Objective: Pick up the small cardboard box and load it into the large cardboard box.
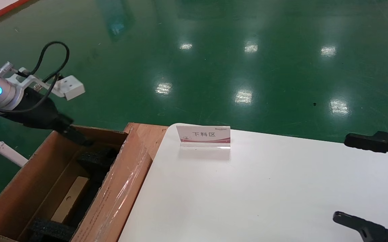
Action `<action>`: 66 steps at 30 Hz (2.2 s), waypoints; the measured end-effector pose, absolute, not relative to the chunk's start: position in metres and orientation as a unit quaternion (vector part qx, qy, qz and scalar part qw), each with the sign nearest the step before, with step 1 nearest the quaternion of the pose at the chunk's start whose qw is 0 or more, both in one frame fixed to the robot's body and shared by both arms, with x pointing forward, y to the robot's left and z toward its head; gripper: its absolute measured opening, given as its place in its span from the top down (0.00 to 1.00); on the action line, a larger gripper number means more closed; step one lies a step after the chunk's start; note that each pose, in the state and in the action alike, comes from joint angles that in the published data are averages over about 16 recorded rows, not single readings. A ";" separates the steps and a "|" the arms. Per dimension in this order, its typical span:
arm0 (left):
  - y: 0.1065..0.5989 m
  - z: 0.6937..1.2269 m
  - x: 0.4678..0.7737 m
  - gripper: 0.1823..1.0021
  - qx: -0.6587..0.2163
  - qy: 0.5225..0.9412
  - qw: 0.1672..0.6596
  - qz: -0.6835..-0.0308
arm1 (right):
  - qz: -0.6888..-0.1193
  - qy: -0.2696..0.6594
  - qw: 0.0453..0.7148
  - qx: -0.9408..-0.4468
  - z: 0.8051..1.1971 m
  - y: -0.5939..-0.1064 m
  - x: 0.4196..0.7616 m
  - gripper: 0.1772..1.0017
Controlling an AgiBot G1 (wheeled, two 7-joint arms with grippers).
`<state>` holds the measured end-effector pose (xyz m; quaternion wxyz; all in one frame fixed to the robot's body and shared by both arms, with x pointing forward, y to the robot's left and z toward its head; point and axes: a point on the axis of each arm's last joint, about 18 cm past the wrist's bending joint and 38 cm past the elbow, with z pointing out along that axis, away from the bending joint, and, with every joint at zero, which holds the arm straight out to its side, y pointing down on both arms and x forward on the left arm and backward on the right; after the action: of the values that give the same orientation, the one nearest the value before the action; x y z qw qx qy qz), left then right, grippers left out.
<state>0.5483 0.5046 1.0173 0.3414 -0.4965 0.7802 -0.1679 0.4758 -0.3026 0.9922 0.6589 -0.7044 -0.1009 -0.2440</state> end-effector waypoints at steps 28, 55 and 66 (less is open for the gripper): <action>0.358 1.010 0.555 0.00 -0.253 0.865 0.270 -0.338 | -0.244 -0.101 0.659 -0.704 0.992 -0.303 0.476 0.00; 0.276 0.997 0.518 0.00 0.002 0.809 0.197 -0.554 | -0.244 -0.101 0.659 -0.704 0.992 -0.303 0.476 0.00; 0.286 0.995 0.491 0.00 0.073 0.743 0.219 -0.629 | -0.244 -0.101 0.659 -0.704 0.992 -0.303 0.476 0.00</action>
<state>0.4911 0.2864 0.9947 0.2189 0.0735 0.7427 -0.6286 0.4758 -0.3027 0.9921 0.6588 -0.7045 -0.1009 -0.2441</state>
